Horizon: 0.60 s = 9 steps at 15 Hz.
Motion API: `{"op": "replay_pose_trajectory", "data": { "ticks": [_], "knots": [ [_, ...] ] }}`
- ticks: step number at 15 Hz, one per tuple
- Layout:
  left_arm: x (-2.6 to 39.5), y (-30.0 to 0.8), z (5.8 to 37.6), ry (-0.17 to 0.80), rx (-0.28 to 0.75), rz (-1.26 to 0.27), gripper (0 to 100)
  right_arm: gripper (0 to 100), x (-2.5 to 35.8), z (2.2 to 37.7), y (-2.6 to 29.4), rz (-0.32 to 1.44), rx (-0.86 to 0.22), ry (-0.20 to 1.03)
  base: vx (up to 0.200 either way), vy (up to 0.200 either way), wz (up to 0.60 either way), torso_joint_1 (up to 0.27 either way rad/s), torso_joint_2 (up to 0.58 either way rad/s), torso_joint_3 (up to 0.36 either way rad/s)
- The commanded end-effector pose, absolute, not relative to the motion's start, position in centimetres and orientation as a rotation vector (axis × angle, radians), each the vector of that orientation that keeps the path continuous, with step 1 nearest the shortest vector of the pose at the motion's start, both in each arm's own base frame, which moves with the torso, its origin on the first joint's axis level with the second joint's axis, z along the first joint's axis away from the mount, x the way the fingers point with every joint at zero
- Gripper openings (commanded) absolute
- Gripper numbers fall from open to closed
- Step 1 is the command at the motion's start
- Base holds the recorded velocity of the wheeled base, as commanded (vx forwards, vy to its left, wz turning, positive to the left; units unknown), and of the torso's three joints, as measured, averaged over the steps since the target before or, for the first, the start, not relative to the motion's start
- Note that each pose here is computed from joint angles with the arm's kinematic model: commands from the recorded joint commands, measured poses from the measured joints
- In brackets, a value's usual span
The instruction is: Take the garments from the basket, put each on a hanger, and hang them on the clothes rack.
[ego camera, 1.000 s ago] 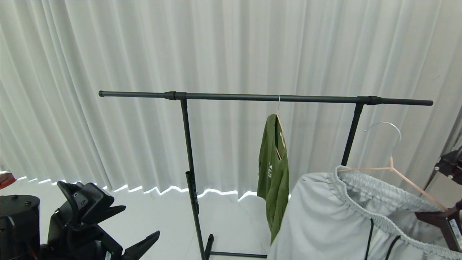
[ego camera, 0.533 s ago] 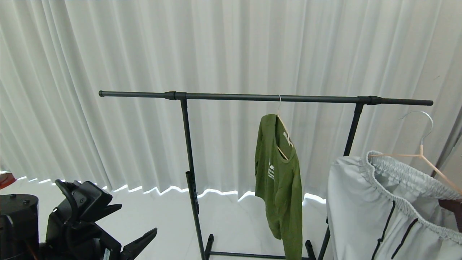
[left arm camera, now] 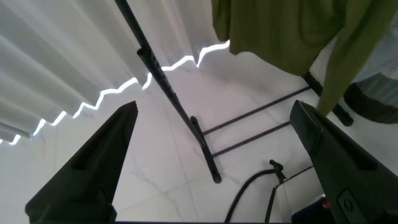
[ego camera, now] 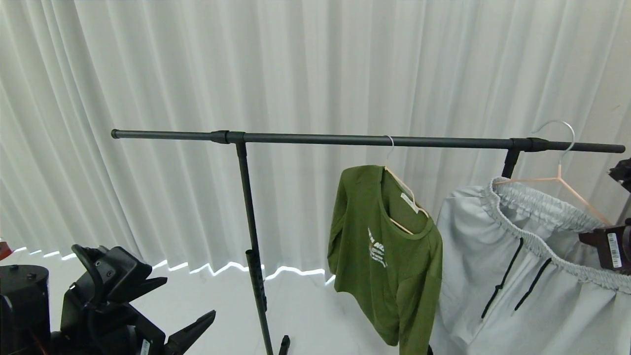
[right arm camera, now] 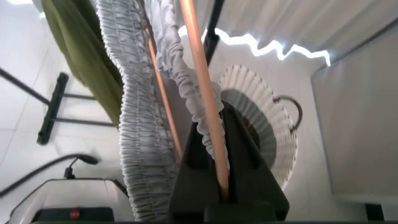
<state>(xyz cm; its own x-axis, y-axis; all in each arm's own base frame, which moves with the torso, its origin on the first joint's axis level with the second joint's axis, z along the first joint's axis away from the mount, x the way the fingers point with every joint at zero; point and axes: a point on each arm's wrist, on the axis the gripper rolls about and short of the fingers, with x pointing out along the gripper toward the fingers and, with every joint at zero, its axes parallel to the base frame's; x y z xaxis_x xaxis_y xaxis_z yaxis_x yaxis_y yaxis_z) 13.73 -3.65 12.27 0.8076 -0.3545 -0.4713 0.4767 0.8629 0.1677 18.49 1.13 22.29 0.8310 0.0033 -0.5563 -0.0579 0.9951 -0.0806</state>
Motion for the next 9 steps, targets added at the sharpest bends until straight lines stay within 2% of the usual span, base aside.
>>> {"op": "replay_pose_trajectory", "data": {
  "ticks": [1,6,9],
  "knots": [
    [13.7,-3.6,12.3,0.442,0.286,-0.451,100,0,19.8,21.7,1.2,0.034,-0.097,0.604,0.200,0.000,0.00,0.002,0.00,0.002],
    [13.4,-3.6,12.0,0.454,0.289,-0.453,100,0,22.1,20.2,0.8,0.007,-0.091,0.644,0.200,0.000,0.00,0.002,0.00,0.002],
    [13.3,-3.6,12.2,0.438,0.289,-0.453,100,0,23.9,19.2,0.6,-0.001,-0.088,0.635,0.000,0.000,0.00,0.000,0.00,0.000]
  ]
}}
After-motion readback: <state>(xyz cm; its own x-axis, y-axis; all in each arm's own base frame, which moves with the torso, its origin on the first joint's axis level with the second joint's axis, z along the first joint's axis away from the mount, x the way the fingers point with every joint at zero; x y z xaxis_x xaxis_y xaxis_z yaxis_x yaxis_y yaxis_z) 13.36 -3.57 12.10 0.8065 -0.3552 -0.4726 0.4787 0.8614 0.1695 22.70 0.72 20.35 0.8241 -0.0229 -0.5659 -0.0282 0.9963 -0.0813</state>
